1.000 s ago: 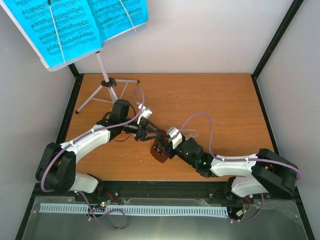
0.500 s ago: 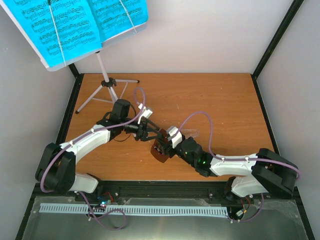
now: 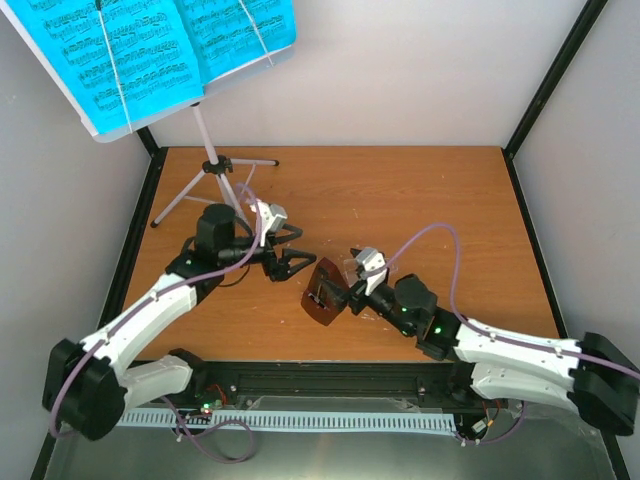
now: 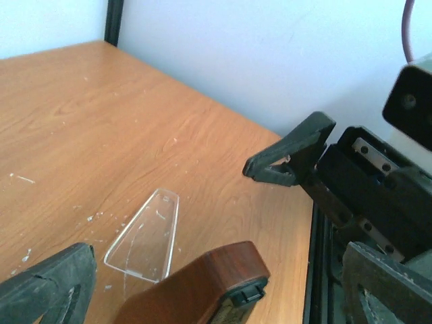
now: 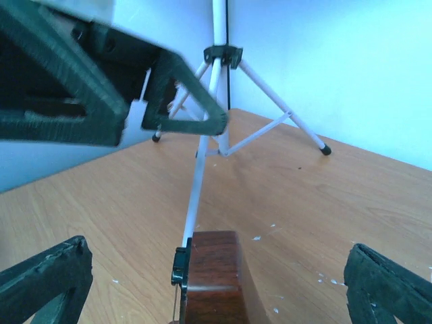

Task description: Pack up the instrument practice props

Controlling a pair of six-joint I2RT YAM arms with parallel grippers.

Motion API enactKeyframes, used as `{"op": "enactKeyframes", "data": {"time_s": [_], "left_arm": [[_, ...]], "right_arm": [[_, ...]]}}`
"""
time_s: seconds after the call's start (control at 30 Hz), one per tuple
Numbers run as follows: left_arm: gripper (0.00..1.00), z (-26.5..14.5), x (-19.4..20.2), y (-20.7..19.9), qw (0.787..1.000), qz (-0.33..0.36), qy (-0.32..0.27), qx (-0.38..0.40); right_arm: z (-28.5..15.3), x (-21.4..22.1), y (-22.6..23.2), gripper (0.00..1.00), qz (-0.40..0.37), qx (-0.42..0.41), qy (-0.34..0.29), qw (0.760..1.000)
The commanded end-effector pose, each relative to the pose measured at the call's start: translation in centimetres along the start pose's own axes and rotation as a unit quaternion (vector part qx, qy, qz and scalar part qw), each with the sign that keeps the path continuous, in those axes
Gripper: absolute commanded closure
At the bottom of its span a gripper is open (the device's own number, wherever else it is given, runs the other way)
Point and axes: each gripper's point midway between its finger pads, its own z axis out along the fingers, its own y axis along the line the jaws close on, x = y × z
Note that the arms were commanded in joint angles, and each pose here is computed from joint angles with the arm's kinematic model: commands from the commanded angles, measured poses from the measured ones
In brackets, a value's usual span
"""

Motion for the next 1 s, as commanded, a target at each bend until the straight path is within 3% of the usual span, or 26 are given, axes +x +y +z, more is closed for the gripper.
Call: {"op": "enactKeyframes", "data": {"time_s": [0.0,0.17,0.37,0.7,0.97], "left_arm": [[0.01,-1.3,-1.4,-0.7,0.997,0.004,-0.076,-0.016],[0.02,-1.3,1.1,-1.2,0.994,-0.036,-0.101,0.01],[0.02,-0.2,4.2,-1.0,0.998,-0.028,-0.06,0.018],[0.02,1.2,5.8,-0.2,0.997,-0.049,-0.041,0.035],[0.02,2.2,7.1,-1.3,0.995,-0.065,-0.021,0.072]], "right_arm": [[-2.2,-0.5,-1.5,0.0,0.044,0.025,0.012,0.999],[-4.3,-0.1,-5.5,0.0,0.11,0.081,0.03,0.99],[-5.7,4.0,-8.6,0.0,0.207,0.12,0.057,0.969],[-5.3,9.2,-7.6,0.0,0.313,0.116,0.116,0.935],[-3.8,11.4,-6.3,0.0,0.332,0.088,0.163,0.925]]}}
